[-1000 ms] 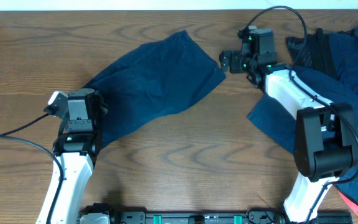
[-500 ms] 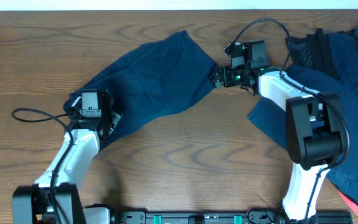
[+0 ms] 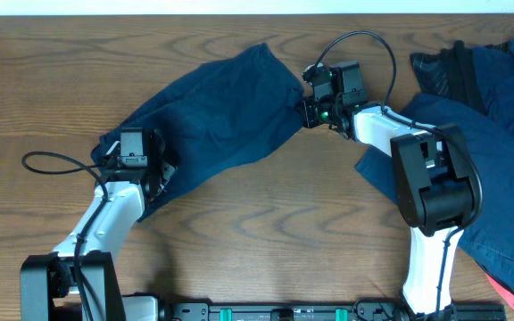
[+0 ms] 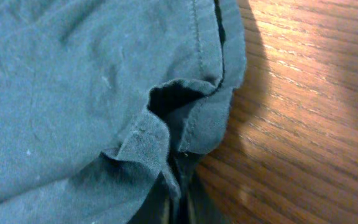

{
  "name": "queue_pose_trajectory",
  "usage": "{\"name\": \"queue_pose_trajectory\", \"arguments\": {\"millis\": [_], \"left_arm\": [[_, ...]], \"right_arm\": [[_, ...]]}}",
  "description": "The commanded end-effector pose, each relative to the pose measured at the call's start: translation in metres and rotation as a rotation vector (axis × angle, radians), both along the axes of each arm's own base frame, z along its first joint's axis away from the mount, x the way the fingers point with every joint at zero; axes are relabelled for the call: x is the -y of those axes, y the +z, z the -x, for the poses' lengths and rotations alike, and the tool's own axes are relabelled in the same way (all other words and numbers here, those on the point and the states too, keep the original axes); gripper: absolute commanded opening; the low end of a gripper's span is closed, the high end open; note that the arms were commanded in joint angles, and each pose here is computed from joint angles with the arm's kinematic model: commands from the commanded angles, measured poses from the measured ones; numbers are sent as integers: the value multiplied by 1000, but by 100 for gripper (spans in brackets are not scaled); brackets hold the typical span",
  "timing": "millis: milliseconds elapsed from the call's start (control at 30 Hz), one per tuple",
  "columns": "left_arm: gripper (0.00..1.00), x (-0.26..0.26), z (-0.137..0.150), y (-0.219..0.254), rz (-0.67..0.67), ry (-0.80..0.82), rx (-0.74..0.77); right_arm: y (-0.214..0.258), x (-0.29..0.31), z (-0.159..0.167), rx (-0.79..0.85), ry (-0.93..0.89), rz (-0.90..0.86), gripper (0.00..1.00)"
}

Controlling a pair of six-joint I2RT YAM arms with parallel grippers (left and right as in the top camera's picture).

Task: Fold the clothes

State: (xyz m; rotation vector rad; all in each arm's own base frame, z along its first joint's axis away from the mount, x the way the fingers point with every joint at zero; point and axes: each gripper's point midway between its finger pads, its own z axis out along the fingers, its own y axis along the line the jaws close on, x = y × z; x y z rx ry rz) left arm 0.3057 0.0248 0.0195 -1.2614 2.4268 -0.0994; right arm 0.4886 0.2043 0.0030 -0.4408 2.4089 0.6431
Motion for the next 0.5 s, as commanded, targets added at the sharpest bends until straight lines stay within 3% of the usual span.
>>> {"name": "queue_pose_trajectory", "arguments": {"millis": [0, 167, 467], "left_arm": [[67, -2, 4, -4, -25, -45, -27], [67, -2, 7, -5, -43, -94, -46], [60, 22, 8, 11, 67, -190, -5]], "right_arm": [[-14, 17, -1, -50, -88, 37, 1], [3, 66, 9, -153, -267, 114, 1], [37, 137, 93, -416, -402, 370, 1]]}}
